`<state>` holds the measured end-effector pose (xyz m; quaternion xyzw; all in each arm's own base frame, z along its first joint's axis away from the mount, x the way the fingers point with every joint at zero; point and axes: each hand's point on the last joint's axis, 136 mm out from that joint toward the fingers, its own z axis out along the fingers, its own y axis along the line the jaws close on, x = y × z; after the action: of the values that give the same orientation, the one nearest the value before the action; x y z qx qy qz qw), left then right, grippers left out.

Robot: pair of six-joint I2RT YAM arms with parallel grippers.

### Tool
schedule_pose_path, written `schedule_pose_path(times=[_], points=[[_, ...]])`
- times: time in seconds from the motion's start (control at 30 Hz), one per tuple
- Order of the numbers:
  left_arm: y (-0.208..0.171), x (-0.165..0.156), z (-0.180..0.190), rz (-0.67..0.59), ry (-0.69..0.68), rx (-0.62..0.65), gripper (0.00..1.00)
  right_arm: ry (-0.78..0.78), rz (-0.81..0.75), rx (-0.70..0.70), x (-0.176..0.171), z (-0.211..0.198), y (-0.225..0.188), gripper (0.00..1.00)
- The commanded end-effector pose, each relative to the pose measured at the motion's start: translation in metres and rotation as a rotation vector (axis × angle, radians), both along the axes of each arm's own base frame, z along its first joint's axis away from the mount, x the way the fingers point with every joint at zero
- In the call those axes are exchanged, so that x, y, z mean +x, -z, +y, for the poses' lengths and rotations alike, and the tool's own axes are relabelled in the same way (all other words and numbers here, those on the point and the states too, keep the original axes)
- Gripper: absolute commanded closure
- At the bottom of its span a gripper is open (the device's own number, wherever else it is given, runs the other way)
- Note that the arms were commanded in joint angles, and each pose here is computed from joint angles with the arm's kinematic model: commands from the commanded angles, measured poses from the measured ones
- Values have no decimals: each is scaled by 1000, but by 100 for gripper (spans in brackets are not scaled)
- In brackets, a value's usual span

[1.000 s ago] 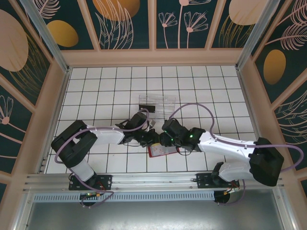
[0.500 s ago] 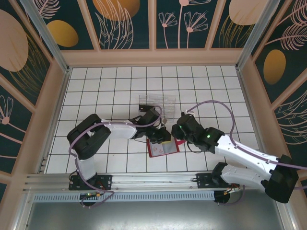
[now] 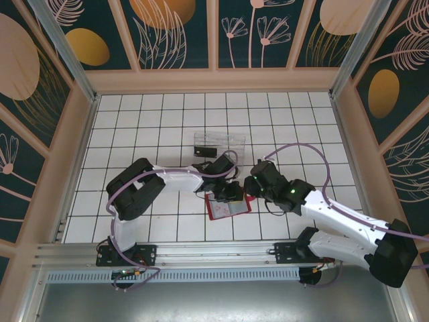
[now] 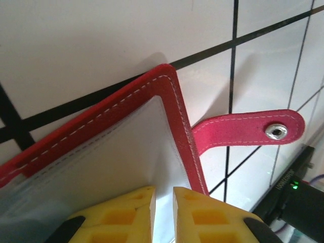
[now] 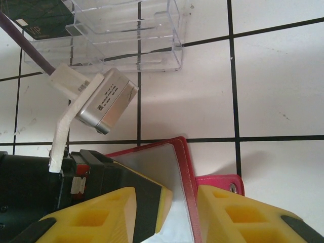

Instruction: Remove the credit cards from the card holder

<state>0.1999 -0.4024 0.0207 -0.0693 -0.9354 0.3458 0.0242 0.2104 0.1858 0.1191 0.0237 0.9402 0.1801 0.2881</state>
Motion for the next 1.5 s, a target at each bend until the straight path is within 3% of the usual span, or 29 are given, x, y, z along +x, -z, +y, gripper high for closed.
schedule_pose_path(times=[0.0,0.13,0.33,0.6,0.7,0.9,1.13,1.47], points=[[1,9,18,-76,-13,105,82,-14,12,-15,0,-2,6,62],[-29,22,23,-176,-55,104,82,-37,49,26,-2,4,12,62],[-54,25,50,-252,-126,135,83,-140,134,196,-6,29,23,63],[-35,-3,99,-191,-219,189,82,-307,227,288,-15,62,39,66],[-26,-14,112,-159,-253,189,82,-303,250,227,-13,57,52,68],[-13,-26,124,-117,-283,185,81,-128,233,7,6,-4,68,67],[-7,-26,125,-109,-296,165,76,-164,313,91,-16,2,84,60],[-9,-8,128,-106,-325,74,74,-196,351,112,-34,21,93,60]])
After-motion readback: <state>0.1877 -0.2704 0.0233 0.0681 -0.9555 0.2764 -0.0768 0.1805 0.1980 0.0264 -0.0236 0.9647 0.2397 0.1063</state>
